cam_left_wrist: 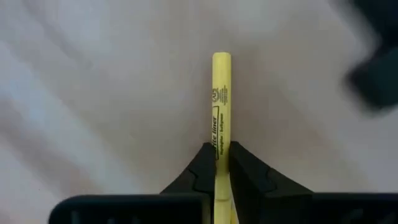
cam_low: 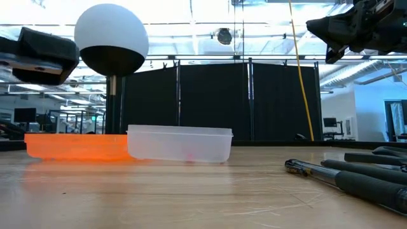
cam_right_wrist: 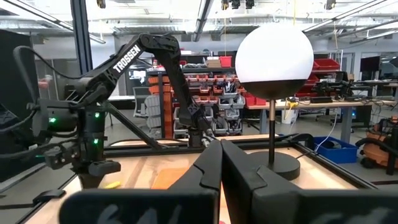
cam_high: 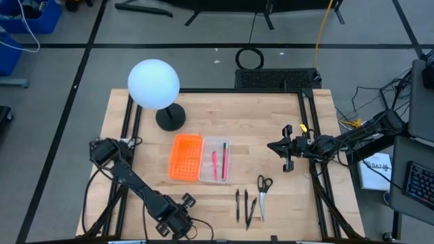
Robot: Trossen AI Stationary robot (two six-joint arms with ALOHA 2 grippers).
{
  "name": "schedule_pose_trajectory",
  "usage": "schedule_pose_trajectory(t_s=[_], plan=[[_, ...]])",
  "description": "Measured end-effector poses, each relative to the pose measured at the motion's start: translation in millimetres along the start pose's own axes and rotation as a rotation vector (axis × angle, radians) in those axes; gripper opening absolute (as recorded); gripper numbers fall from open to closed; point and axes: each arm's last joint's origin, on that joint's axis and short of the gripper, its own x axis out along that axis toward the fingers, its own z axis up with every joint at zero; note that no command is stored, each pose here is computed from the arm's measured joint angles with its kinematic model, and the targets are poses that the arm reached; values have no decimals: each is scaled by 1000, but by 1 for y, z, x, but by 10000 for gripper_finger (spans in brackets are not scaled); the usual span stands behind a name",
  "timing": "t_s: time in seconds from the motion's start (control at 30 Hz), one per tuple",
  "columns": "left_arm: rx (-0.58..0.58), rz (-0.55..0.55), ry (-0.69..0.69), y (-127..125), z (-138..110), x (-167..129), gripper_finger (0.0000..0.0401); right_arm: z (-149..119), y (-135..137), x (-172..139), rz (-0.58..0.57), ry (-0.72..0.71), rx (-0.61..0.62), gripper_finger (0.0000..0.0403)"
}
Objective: Pick & place school supplies into a supply box
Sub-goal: Put the yellow pen into the supply box
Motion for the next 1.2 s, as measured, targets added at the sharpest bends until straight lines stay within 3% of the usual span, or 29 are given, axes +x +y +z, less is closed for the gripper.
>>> schedule_pose_trajectory(t_s=[0.1,0.27,0.43,0.73,0.97,1.2], plan=[[52,43,147,12,-4,-14,24,0,0,0,0,0,0,0],[205,132,194,34,7,-47,24,0,0,0,-1,0,0,0],[400,197,189,61,14,-59,27,-1,0,0,0,7,-3,0],[710,278,316,122,3,-63,27,-1,0,0,-3,6,-24,0],[848,256,236,171,-5,-64,28,-1,0,0,-3,6,-26,0],[899,175,125,202,-19,-64,22,-1,0,0,-2,6,7,0]])
